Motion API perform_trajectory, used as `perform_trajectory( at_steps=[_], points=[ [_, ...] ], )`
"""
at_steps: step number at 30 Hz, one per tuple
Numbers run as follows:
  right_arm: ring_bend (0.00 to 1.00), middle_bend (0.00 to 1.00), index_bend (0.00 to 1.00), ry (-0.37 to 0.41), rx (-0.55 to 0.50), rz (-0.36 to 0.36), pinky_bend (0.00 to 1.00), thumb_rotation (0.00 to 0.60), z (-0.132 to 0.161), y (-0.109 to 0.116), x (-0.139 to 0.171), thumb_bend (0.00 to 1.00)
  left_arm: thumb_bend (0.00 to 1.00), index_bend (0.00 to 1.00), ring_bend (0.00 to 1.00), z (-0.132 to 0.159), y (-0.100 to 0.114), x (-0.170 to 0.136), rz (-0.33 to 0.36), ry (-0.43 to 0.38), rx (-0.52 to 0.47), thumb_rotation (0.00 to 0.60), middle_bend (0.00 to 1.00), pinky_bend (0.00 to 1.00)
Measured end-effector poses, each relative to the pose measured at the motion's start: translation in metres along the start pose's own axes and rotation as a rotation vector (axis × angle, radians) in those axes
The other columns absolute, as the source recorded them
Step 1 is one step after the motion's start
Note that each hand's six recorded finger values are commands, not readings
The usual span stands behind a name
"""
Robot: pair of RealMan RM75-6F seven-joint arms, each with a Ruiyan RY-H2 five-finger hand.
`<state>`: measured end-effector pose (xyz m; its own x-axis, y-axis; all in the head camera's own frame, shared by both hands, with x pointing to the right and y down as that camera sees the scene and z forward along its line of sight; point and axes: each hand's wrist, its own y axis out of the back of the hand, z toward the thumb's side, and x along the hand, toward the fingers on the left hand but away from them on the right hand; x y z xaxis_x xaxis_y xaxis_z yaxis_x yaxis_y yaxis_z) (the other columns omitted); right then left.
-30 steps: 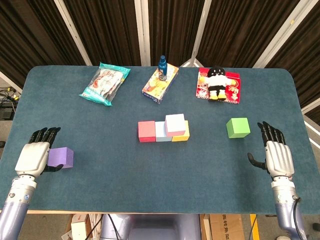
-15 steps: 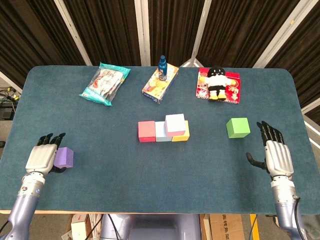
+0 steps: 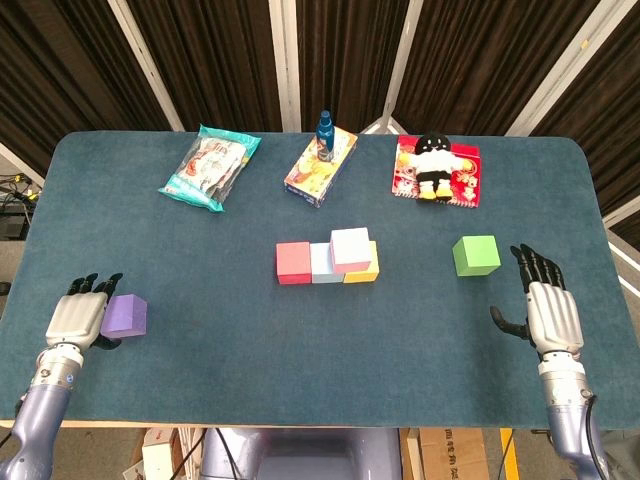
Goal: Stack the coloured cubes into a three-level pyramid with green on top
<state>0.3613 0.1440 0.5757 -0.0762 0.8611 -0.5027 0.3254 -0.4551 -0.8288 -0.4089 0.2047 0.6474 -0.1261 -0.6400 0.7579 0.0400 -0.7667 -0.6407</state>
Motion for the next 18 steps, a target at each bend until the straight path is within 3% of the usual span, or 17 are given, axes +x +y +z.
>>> perform_trajectory(
  at_steps=[7,18],
  points=[
    [0.00,0.00,0.00,-0.003,-0.007,0.004,0.00,0.600,0.0005,-0.0020,-0.0001,0.34,0.14,0.00,0.00,-0.0034,-0.0032,0.0055,-0.008,-0.020,0.030,0.600,0.23,0.02],
    [0.00,0.00,0.00,-0.008,-0.010,0.012,0.00,0.600,0.0000,-0.0045,0.0004,0.34,0.15,0.00,0.00,-0.0036,-0.0074,0.0108,-0.023,-0.083,0.066,0.600,0.24,0.02]
  ],
)
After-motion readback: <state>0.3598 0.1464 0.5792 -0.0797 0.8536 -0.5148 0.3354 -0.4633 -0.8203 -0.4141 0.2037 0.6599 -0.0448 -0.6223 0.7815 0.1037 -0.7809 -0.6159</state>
